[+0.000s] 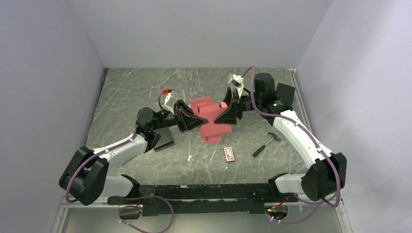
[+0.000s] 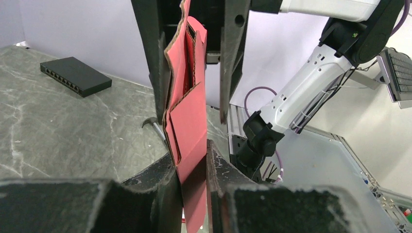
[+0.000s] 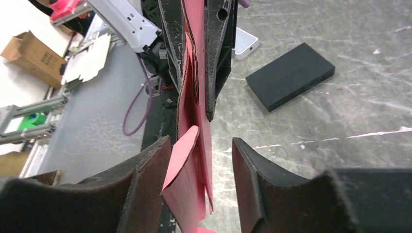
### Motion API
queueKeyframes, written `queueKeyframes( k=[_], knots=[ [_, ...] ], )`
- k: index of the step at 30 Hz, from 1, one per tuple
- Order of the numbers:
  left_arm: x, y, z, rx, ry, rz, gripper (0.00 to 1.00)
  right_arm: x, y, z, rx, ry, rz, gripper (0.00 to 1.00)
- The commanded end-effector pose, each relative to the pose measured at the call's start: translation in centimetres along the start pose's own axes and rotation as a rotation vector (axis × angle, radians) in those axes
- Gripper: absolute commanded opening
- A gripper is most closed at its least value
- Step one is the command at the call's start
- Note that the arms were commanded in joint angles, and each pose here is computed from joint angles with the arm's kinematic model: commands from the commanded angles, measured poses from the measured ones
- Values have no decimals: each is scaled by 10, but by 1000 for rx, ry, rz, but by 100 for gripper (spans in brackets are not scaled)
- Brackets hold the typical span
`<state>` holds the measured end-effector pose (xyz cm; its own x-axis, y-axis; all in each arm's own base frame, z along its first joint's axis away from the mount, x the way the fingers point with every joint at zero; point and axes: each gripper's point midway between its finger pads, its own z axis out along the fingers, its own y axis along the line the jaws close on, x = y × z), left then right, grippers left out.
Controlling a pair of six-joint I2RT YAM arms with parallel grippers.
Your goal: Fold the paper box
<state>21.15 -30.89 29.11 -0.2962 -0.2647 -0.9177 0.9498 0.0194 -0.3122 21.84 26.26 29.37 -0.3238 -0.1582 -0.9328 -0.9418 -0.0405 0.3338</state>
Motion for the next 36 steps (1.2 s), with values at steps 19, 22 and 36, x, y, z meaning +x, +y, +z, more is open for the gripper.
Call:
queueKeyframes(
  k=[19,22,36],
  knots=[
    [-29,-4,-21,-115,-150,-80,85,-21,18,-5,-113,-82,6,0],
    [-22,-5,-22,-97,-143,-100,87,-22,22,-6,-133,-83,16,0],
    [-21,-1,-1,58,-138,-162,10,-21,14,-4,-104,-87,44,0]
  ],
)
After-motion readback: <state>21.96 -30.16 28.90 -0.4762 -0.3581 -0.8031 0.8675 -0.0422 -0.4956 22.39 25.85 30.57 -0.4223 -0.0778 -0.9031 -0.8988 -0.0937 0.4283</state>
